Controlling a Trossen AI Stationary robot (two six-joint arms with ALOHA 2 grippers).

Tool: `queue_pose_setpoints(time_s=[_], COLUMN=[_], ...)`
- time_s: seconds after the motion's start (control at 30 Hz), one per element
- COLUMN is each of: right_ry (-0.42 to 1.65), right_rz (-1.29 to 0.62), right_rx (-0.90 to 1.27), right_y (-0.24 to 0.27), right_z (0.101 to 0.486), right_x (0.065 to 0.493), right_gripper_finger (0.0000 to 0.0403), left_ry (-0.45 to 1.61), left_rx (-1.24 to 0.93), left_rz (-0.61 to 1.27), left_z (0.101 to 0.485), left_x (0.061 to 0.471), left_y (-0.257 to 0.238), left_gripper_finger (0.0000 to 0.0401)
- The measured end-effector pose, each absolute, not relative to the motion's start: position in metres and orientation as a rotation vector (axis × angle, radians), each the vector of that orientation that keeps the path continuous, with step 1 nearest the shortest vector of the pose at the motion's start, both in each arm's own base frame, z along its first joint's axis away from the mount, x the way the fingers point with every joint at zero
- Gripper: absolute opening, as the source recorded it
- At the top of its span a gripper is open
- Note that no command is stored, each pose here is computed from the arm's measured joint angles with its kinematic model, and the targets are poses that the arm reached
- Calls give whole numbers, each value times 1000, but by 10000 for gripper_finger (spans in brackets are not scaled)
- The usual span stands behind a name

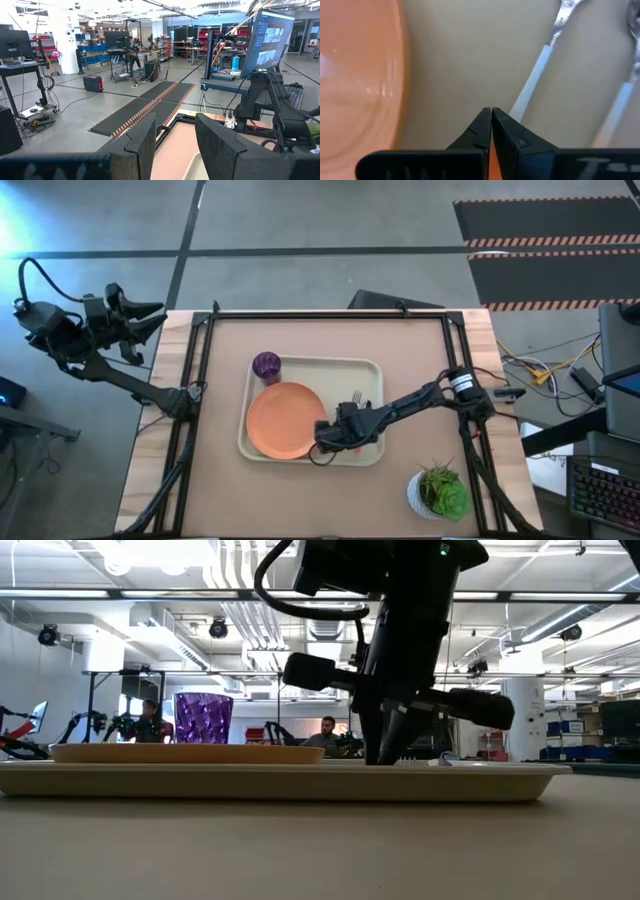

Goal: Pick and place plate/cup/fork/spoon on tray
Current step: Adjust the orange plate

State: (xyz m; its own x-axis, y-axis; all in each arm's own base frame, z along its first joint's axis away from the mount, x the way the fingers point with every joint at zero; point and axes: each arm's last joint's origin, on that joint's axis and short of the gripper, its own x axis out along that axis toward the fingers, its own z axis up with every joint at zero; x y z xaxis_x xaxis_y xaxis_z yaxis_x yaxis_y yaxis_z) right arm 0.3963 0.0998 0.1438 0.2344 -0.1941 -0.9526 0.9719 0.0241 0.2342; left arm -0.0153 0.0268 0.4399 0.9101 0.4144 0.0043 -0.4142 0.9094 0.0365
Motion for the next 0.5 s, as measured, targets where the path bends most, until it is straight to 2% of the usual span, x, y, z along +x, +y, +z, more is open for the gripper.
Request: queue_pose_setpoints(time_s=[0.33, 0.5], right_ry=[926, 871], right_rz=[-1136, -1024], right_rx=[1130, 1105], right_y=[100, 100], right_z=[162, 177], right_x=[386, 400], right_gripper_finger=[8, 8], left_ry=[4, 4], left_rx=[37, 37], left_rz=[445, 446], left_z=[440, 440], left_x=[-16, -16], left_y=[27, 27], left_gripper_finger=[120, 120])
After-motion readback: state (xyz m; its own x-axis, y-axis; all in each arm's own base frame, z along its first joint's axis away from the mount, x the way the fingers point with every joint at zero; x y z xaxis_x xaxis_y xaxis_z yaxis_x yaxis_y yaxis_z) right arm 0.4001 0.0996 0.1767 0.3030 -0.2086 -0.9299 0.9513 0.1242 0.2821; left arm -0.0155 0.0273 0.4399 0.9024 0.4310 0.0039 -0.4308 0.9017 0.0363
